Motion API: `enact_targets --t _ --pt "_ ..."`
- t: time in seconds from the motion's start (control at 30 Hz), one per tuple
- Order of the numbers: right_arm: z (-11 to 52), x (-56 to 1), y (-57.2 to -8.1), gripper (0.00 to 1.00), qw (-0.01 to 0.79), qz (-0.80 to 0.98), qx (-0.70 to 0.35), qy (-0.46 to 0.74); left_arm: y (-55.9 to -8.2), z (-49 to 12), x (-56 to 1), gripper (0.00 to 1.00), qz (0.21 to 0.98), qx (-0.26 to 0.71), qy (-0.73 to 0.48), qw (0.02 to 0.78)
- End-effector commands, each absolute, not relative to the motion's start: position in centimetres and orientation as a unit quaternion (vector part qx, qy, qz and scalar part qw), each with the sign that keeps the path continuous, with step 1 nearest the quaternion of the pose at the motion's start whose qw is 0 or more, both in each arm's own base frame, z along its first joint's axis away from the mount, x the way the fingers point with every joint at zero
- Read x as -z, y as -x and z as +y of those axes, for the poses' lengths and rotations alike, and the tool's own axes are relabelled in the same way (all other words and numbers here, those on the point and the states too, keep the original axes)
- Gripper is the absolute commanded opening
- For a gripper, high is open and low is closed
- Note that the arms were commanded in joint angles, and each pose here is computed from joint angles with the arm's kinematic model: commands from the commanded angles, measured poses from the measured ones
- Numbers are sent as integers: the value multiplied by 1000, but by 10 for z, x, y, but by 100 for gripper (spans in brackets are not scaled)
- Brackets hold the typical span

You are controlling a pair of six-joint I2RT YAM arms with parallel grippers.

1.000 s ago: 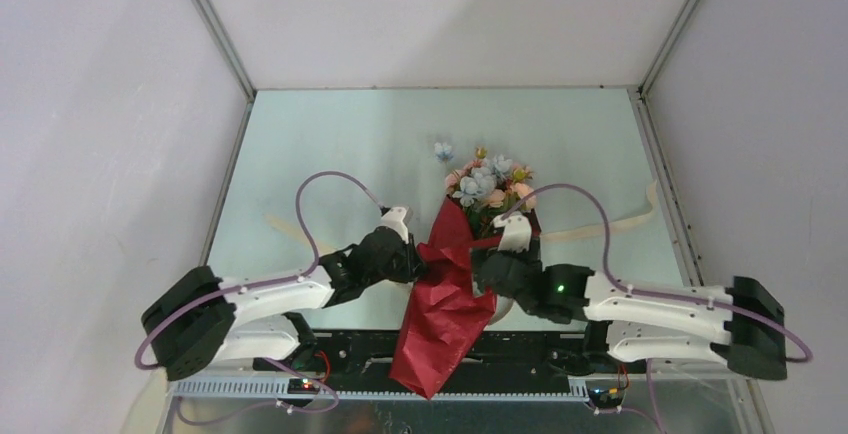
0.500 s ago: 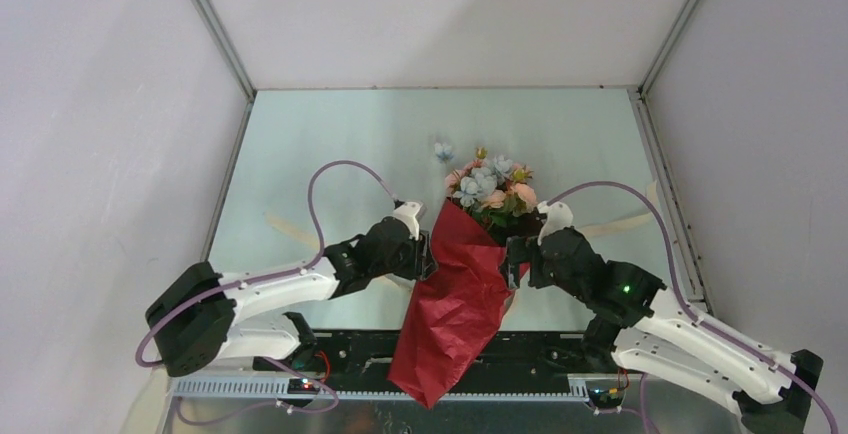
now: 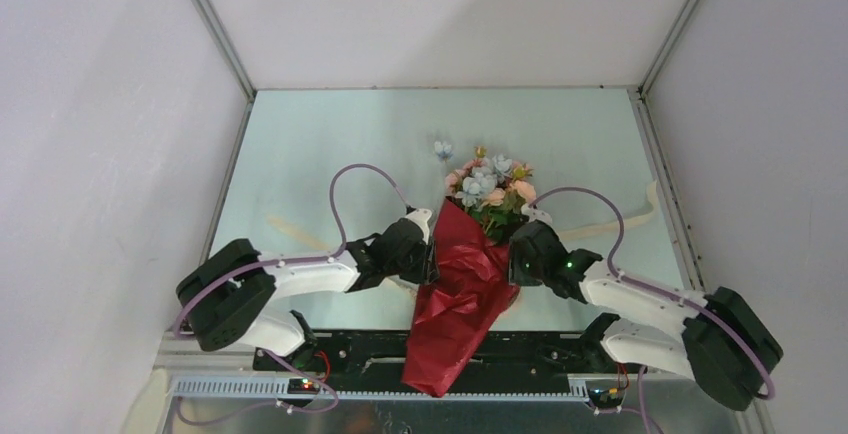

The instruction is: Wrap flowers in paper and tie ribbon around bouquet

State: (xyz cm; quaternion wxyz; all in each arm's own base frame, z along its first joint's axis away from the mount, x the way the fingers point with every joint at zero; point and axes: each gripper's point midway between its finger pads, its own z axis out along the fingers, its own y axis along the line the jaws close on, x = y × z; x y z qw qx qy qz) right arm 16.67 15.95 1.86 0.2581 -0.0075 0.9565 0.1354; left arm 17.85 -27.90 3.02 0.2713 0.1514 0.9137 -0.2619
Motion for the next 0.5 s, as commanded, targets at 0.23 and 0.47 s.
enact_targets --t 0.23,0.47 --pt "218 -43 -299 20 391 880 -263 61 -224 -277 -9 22 925 238 -98 281" --pt "199 -58 -356 62 412 882 -219 67 -265 -282 -29 17 918 239 -76 307"
